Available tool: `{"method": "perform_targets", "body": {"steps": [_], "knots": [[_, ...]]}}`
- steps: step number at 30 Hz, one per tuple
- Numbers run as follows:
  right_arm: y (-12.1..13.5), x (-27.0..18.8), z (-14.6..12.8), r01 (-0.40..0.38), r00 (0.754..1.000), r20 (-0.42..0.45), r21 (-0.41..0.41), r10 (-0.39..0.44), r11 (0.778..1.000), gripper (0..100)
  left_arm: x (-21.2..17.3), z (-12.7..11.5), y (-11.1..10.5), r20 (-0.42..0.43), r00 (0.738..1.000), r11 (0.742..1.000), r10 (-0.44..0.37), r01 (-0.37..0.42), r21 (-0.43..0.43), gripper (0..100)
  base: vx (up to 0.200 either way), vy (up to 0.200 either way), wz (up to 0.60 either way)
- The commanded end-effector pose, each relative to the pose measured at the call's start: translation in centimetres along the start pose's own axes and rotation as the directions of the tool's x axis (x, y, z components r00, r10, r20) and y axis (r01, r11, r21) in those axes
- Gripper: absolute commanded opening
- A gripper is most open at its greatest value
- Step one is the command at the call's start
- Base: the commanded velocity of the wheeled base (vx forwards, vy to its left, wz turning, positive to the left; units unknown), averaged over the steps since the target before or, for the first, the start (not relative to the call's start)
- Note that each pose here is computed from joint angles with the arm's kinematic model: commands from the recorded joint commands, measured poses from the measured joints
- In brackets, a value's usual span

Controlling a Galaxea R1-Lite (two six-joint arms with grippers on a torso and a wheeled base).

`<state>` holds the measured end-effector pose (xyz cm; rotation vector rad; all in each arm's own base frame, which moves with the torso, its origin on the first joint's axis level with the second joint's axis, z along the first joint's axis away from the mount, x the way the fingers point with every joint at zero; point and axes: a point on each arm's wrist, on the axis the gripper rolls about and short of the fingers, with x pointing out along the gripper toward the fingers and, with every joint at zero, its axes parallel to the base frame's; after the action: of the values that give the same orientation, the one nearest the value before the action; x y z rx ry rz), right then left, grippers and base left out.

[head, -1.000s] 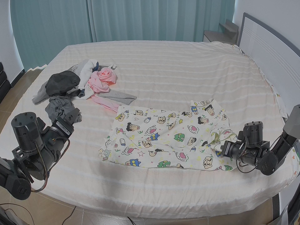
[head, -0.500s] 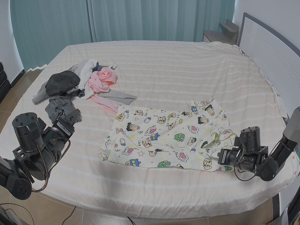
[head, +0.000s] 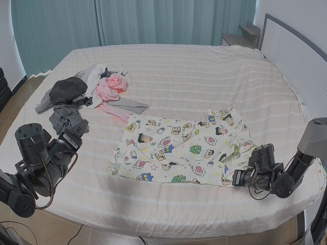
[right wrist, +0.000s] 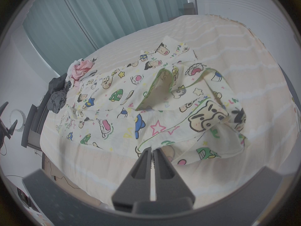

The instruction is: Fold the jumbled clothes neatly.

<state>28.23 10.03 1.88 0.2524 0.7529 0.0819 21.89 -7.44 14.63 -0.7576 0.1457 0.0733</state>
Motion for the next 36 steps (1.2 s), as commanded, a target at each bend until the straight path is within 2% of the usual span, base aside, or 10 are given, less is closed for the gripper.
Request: {"method": "perform_targets", "body": {"steps": [1,4,5,13,24,36], "knots": [[0.2,1.0,-0.9,0.004,0.999,-0.038,-0.008,-0.005,1.0,0,0.1,-0.1,0.1,-0.005,1.0,1.0,0.005,-0.005,0.003,100,0.0,0.0,0.0],[0.2,1.0,-1.0,0.006,0.999,-0.041,-0.007,-0.006,1.0,0,0.1,-0.1,0.1,-0.005,1.0,1.0,0.005,-0.005,0.003,100,0.0,0.0,0.0],[0.2,1.0,-1.0,0.006,0.999,-0.042,-0.007,-0.007,1.0,100,0.1,-0.1,0.1,-0.005,1.0,1.0,0.005,-0.005,0.003,100,0.0,0.0,0.0],[0.4,0.5,-0.8,-0.005,1.0,-0.029,0.008,0.005,1.0,100,0.2,-0.2,0.1,-0.006,1.0,1.0,0.006,-0.006,0.003,100,0.0,0.0,0.0],[0.3,-4.2,0.2,-0.042,0.998,0.053,0.047,0.039,0.998,100,0.2,-0.3,0.1,-0.007,1.0,1.0,0.008,-0.008,0.004,100,0.0,0.0,0.0],[-3.6,-4.5,2.2,0.034,0.994,0.103,0.115,-0.046,0.993,100,0.2,-0.2,0.1,-0.006,1.0,1.0,0.007,-0.007,0.004,100,0.0,0.0,0.0]]}}
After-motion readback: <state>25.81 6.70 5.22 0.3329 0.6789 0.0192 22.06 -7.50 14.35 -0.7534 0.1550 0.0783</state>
